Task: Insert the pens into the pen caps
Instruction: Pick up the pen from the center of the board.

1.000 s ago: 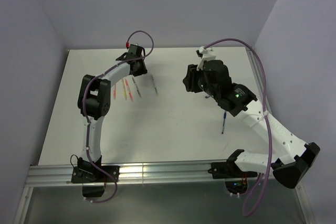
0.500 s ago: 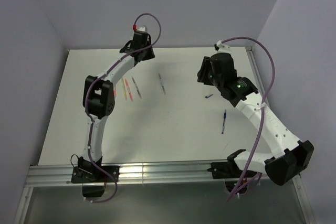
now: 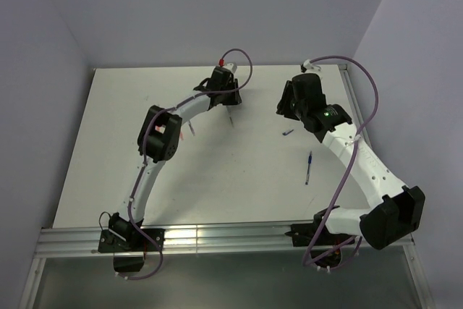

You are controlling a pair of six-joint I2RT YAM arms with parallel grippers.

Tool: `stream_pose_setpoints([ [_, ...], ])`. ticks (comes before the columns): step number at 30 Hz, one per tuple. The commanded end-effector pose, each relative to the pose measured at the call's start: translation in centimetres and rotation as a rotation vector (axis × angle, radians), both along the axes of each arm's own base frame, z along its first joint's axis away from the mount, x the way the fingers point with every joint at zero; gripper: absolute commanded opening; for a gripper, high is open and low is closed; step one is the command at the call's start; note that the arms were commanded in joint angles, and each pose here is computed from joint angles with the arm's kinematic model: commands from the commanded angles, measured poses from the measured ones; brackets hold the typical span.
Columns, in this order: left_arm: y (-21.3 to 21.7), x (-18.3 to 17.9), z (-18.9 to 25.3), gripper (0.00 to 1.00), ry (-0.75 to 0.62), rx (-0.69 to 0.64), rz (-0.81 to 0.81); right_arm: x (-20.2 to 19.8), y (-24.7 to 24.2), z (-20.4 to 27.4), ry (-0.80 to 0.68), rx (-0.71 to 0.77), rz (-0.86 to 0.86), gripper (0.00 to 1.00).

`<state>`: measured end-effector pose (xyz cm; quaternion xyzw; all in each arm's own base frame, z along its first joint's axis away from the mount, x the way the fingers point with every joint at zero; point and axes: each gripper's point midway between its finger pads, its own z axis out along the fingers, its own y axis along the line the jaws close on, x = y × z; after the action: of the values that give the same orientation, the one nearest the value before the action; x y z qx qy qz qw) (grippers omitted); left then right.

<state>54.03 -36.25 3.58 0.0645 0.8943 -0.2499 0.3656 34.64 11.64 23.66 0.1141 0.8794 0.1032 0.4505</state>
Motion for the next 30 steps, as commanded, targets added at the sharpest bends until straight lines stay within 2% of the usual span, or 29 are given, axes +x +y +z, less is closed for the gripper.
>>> stream_pose_setpoints([
  [1, 0.2, 1.5, 2.5, 0.30, -0.055, 0.001, 0.011, 0.4, -0.6, -0.8, 0.010, 0.014, -0.027, 0.46],
  [9, 1.5, -0.1, 0.0, 0.29, 0.005, 0.048, 0.022, 0.3, -2.2, -2.1, 0.036, 0.013, -0.090, 0.46],
  [15, 1.6, -1.0, -0.7, 0.29, 0.028, 0.052, 0.011, 0.1, -4.7, -5.3, 0.128, 0.007, -0.188, 0.46],
  [30, -0.3, -0.5, 2.1, 0.30, -0.001, -0.049, -0.030, -6.0, -10.8, -16.0, 0.395, 0.084, -0.464, 0.46],
])
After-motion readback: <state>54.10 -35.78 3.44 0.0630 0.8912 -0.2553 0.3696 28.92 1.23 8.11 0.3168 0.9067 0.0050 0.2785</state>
